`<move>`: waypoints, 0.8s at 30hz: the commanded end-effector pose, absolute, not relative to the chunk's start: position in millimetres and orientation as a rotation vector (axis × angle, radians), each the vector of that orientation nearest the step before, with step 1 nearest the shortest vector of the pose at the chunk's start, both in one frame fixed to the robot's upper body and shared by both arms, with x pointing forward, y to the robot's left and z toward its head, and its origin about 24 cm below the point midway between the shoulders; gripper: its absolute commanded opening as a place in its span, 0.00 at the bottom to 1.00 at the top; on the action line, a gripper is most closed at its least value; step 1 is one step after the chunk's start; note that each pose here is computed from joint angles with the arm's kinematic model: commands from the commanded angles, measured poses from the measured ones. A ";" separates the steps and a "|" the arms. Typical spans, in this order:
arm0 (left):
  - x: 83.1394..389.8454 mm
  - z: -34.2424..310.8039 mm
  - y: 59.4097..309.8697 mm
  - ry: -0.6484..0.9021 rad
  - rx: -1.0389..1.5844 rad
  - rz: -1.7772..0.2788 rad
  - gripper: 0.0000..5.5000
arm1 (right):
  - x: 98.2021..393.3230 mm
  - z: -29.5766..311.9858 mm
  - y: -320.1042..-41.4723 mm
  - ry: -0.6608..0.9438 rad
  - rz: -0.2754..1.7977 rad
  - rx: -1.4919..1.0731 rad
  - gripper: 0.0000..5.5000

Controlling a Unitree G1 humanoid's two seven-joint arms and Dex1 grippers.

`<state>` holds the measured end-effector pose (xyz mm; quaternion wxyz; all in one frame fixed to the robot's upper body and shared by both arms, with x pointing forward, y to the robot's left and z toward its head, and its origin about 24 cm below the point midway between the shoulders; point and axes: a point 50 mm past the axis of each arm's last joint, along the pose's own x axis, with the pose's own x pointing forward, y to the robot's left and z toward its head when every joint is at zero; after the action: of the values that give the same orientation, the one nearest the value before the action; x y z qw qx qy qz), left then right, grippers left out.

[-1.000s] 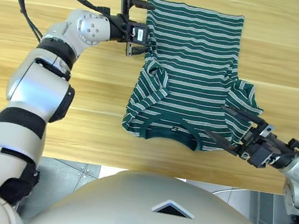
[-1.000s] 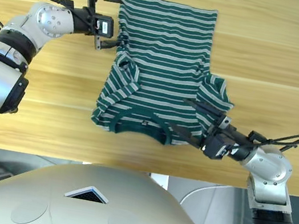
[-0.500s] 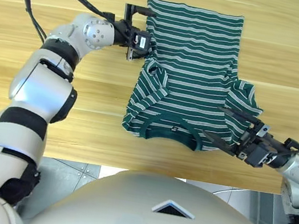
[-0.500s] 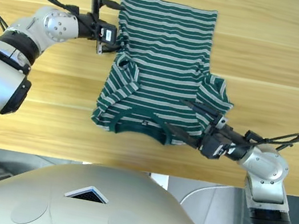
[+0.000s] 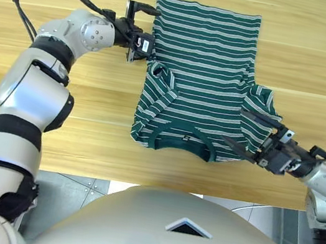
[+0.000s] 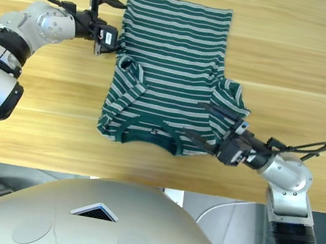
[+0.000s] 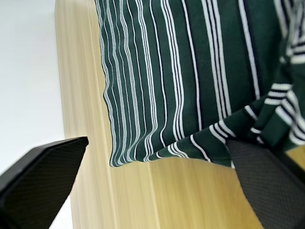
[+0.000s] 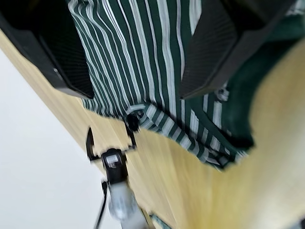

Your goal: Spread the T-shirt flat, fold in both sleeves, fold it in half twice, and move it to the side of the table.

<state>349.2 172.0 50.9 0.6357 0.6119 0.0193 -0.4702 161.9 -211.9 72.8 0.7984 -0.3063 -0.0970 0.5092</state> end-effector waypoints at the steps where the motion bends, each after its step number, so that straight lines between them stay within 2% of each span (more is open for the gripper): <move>1: 339.1 36.9 185.0 0.119 1.449 -1.131 0.98 | 167.8 65.0 -215.3 -0.161 1.064 -0.704 0.60; 9: 340.4 55.6 182.2 -0.016 1.345 -1.113 0.98 | 168.0 60.7 -217.0 -0.143 1.060 -0.718 0.60; 15: 347.3 82.8 197.3 -0.107 1.307 -0.997 0.98 | 167.4 56.0 -219.2 -0.120 1.058 -0.730 0.60; 21: 351.3 99.2 212.3 -0.131 1.307 -0.905 0.98 | 166.9 56.0 -221.5 -0.115 1.052 -0.734 0.60; 24: 342.7 97.5 213.8 -0.184 1.242 -0.922 0.98 | 176.1 56.1 -239.4 -0.055 0.945 -0.819 0.60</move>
<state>348.8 211.7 97.1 0.7055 0.5758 -0.0658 -0.4079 167.7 -223.9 54.0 0.8059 -0.3457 -0.0472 0.4783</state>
